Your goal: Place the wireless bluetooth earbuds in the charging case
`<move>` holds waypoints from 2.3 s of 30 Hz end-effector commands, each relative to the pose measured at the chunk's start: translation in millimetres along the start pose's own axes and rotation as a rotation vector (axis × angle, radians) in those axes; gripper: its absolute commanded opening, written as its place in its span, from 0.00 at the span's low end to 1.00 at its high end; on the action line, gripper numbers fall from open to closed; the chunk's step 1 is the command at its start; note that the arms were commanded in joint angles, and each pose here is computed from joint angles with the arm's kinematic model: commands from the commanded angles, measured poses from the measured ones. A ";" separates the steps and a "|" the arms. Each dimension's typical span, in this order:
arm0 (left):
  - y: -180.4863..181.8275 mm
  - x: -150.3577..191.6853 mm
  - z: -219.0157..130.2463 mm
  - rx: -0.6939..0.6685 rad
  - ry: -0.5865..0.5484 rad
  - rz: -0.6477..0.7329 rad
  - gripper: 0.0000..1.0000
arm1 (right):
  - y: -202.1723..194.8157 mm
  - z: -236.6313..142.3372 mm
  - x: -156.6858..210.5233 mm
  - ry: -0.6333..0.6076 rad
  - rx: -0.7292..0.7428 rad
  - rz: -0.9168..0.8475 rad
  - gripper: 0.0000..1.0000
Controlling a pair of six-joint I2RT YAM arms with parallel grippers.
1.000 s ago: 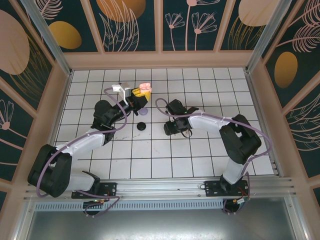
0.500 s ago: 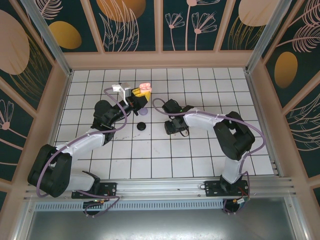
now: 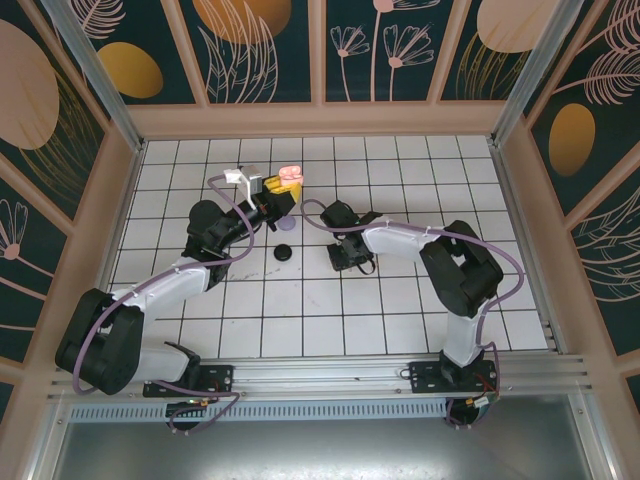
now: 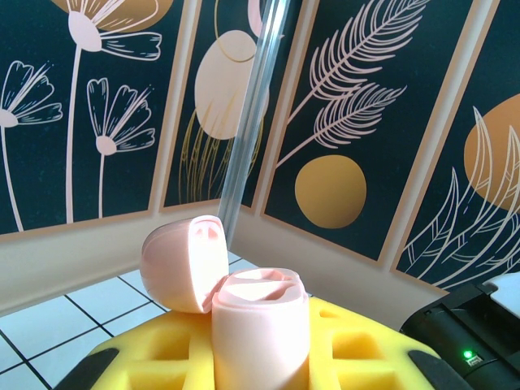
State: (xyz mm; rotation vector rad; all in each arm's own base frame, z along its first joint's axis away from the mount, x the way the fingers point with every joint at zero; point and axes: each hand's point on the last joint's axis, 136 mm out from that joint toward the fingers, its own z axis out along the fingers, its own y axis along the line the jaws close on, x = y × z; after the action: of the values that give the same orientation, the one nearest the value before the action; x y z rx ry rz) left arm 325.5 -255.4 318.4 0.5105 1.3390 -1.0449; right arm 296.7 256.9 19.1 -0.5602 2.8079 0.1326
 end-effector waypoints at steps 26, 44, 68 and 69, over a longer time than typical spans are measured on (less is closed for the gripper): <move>-10.1 -13.8 -1.8 0.028 -0.030 0.012 0.00 | -4.1 5.1 21.6 0.034 0.024 0.009 0.29; -11.0 -15.7 -1.3 0.032 -0.036 0.011 0.00 | -9.1 -1.5 26.8 0.017 0.030 0.024 0.15; -27.5 -6.7 -20.8 0.065 -0.104 0.199 0.00 | -1.1 -185.8 -81.5 -0.467 -0.184 0.149 0.11; -30.9 -3.7 -24.0 0.073 -0.115 0.229 0.00 | -0.1 -197.7 -86.9 -0.493 -0.196 0.149 0.11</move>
State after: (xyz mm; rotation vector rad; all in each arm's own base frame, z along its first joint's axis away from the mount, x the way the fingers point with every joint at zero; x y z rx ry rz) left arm 305.2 -251.5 307.3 0.5725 1.2667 -0.9853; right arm 325.0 260.1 195.5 -0.3213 2.4212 0.4439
